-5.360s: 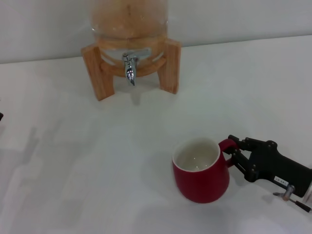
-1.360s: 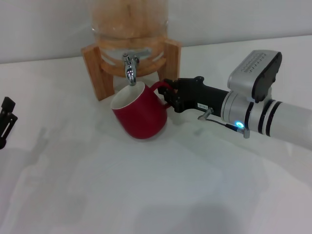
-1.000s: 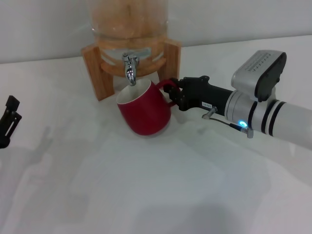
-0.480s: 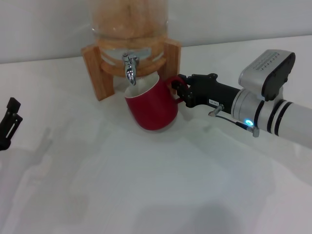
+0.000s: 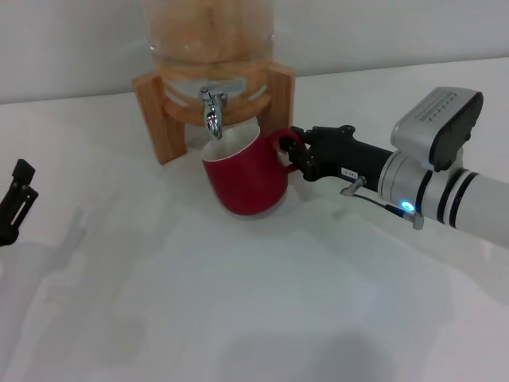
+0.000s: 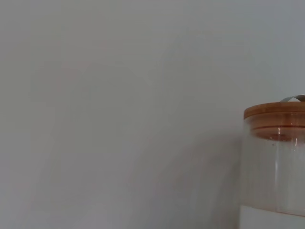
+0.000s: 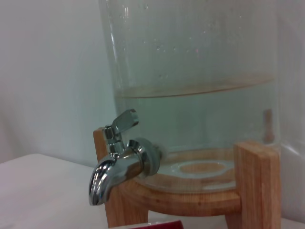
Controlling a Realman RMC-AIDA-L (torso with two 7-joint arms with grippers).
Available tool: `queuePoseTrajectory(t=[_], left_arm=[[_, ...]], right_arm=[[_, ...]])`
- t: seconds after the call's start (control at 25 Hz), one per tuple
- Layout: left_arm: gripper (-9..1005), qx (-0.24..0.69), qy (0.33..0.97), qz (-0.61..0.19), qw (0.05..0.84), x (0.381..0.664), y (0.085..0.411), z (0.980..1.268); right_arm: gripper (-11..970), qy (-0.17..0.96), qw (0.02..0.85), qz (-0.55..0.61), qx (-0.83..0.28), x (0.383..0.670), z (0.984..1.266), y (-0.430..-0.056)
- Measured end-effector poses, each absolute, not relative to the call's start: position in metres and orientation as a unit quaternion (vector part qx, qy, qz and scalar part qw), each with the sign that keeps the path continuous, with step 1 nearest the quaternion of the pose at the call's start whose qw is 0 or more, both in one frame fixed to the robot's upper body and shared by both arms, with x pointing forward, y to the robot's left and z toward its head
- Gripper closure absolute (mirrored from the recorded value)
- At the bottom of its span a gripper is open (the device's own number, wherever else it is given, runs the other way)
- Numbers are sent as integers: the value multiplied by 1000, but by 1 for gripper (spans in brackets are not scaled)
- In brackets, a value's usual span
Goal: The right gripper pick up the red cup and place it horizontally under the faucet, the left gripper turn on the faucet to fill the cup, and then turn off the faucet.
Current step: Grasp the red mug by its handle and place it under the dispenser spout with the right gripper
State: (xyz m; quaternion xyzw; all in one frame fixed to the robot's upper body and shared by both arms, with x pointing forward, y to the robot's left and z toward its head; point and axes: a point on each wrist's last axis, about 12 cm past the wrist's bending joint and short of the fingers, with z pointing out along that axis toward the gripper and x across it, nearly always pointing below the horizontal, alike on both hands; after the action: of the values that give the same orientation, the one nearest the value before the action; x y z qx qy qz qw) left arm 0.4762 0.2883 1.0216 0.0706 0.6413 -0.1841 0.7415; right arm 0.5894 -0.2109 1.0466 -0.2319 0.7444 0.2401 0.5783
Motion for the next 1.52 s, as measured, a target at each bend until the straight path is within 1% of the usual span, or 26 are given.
queuePoseTrajectory(t=[1.52], left_arm=[[137,75,641,-187,741,476,287,1022]], right_arm=[[798,739,570,253,-253,583,1044,-204]])
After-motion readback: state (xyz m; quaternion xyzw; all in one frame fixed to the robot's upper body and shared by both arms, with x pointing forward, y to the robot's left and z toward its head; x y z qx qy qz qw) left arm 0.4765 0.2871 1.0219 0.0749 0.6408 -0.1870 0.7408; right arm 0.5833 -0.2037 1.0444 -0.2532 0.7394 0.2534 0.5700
